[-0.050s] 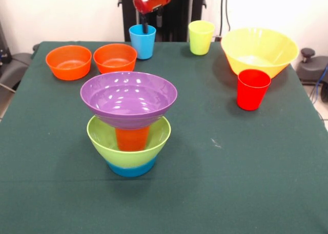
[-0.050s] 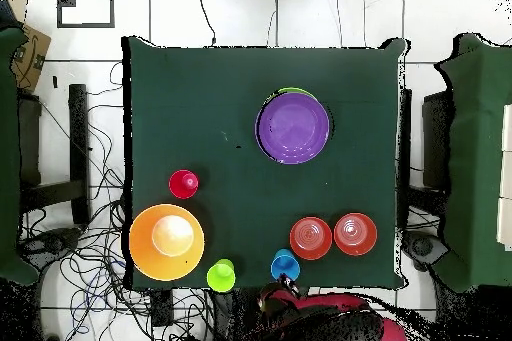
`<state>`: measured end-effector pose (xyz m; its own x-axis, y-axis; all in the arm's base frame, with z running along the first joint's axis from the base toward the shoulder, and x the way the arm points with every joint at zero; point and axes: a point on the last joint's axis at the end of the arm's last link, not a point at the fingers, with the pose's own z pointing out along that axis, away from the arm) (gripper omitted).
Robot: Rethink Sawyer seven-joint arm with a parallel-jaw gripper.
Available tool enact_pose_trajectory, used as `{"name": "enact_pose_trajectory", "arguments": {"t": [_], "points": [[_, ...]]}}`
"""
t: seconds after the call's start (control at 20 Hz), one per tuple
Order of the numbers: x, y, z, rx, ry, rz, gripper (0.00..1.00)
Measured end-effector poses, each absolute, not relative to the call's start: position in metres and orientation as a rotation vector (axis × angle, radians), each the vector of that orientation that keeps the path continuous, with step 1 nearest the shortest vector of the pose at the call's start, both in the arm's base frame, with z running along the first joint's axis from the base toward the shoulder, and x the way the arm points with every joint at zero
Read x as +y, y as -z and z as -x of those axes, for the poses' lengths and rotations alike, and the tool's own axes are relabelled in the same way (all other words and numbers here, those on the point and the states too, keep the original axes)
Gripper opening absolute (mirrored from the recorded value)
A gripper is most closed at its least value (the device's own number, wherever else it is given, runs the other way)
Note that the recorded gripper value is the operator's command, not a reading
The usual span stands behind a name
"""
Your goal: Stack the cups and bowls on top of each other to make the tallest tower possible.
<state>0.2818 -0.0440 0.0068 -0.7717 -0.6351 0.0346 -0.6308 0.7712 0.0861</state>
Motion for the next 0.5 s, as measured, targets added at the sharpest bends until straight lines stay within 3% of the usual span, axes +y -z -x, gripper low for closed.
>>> {"name": "enact_pose_trajectory", "arguments": {"t": [0.5], "points": [[-0.0439,-0.0052,-0.2763,-2.889,0.109,-1.031,1.00]]}}
